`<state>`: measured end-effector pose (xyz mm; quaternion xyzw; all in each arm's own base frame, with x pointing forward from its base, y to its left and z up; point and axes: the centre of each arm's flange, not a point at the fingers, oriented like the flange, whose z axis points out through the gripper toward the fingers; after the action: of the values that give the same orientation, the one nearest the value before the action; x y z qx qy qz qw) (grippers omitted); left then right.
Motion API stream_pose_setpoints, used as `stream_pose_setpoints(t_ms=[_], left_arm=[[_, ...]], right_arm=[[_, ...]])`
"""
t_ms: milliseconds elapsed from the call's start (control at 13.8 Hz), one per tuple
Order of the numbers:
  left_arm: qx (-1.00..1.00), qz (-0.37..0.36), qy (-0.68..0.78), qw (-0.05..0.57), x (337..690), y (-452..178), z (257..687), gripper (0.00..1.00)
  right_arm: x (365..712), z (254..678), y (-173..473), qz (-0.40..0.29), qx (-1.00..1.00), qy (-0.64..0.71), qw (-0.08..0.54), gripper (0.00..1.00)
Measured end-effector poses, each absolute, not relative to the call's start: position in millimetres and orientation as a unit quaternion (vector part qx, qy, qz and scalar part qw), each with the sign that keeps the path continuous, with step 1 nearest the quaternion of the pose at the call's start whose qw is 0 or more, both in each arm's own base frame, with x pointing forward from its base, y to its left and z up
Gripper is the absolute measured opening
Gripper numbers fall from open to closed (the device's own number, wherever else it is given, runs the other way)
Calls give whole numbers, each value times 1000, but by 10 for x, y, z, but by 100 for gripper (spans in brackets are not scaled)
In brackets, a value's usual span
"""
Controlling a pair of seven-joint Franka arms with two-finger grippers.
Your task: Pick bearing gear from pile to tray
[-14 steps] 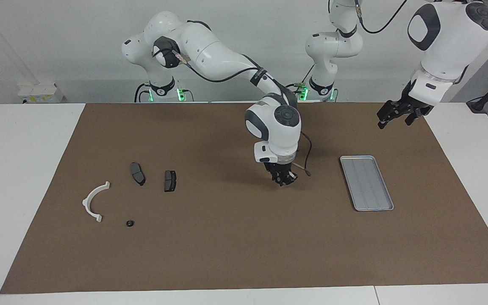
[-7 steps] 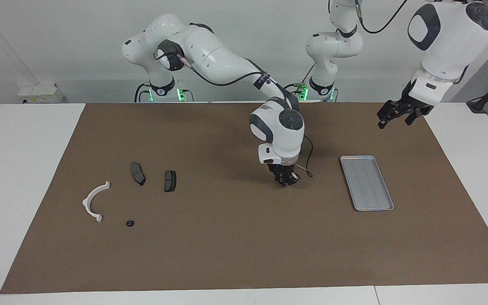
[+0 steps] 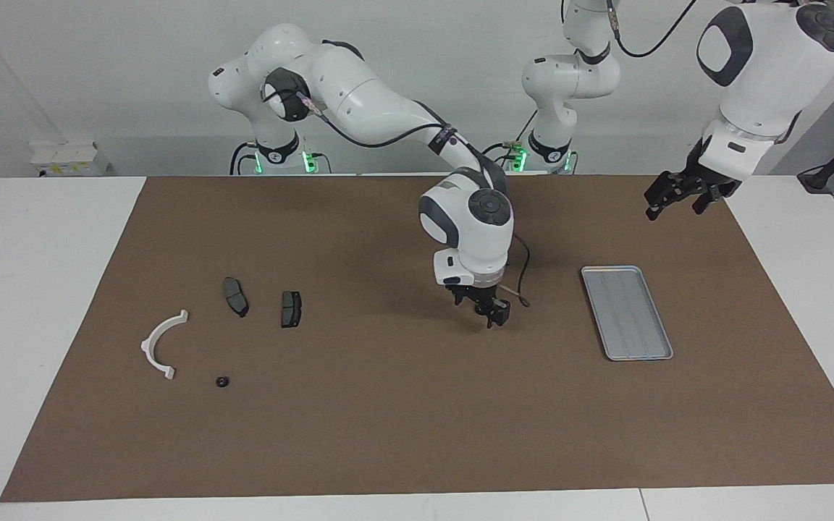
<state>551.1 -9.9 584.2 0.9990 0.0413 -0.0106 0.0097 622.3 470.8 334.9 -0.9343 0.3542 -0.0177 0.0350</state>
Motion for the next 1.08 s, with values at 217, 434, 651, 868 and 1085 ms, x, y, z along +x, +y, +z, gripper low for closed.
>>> stream_pose_setpoints(t_ms=[217, 434, 651, 868, 1085], left_arm=[[999, -15, 43, 10, 5503, -78, 5830, 100], [997, -12, 78, 10, 5510, -81, 5815, 100], [992, 2, 127, 14, 5535, -610, 5639, 100], [985, 10, 172, 18, 5588, -1538, 5121, 100], [982, 2, 188, 14, 5683, -2251, 4399, 100]], right_arm=[[6737, 4200, 3599, -16, -963, 266, 37, 100], [7069, 4571, 2351, -2, -990, 138, 22, 100], [7272, 4508, 1401, 10, -999, 50, 15, 100], [7349, 4326, 641, 26, -1000, 12, 10, 100], [7372, 3969, 175, 40, -999, -17, -22, 100]])
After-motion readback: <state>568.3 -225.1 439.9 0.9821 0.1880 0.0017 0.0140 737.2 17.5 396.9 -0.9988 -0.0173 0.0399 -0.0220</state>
